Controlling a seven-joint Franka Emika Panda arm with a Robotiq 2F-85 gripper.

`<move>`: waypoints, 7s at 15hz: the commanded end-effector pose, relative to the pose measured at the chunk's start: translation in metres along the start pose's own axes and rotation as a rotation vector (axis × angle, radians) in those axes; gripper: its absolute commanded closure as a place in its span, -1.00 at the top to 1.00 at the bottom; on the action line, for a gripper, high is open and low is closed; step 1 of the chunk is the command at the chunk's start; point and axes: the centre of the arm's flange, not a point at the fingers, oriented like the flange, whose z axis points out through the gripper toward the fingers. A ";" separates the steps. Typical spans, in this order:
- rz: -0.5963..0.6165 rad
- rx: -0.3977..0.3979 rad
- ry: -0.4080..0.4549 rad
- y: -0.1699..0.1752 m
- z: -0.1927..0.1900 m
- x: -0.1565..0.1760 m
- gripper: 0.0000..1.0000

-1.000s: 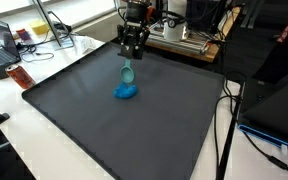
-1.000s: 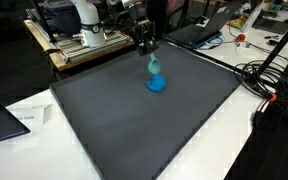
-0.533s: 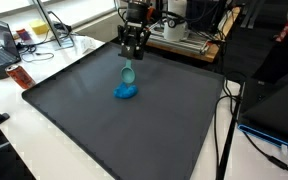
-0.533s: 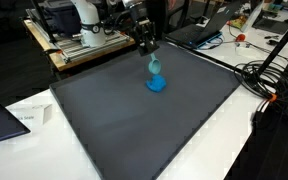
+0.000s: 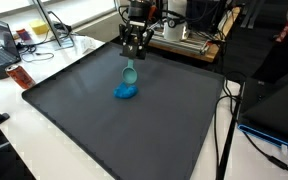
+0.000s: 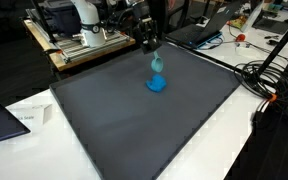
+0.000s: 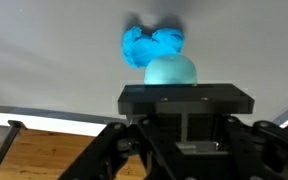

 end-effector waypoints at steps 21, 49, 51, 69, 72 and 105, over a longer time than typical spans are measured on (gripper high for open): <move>-0.166 -0.035 -0.071 -0.058 -0.015 0.024 -0.06; -0.139 0.001 -0.096 -0.032 0.054 0.045 -0.56; -0.135 -0.001 -0.102 -0.029 0.060 0.043 -0.56; -0.165 -0.019 -0.165 -0.030 0.098 0.042 -0.56; -0.175 -0.028 -0.173 -0.035 0.107 0.046 -0.56; -0.120 -0.054 -0.542 -0.022 0.089 0.090 -0.56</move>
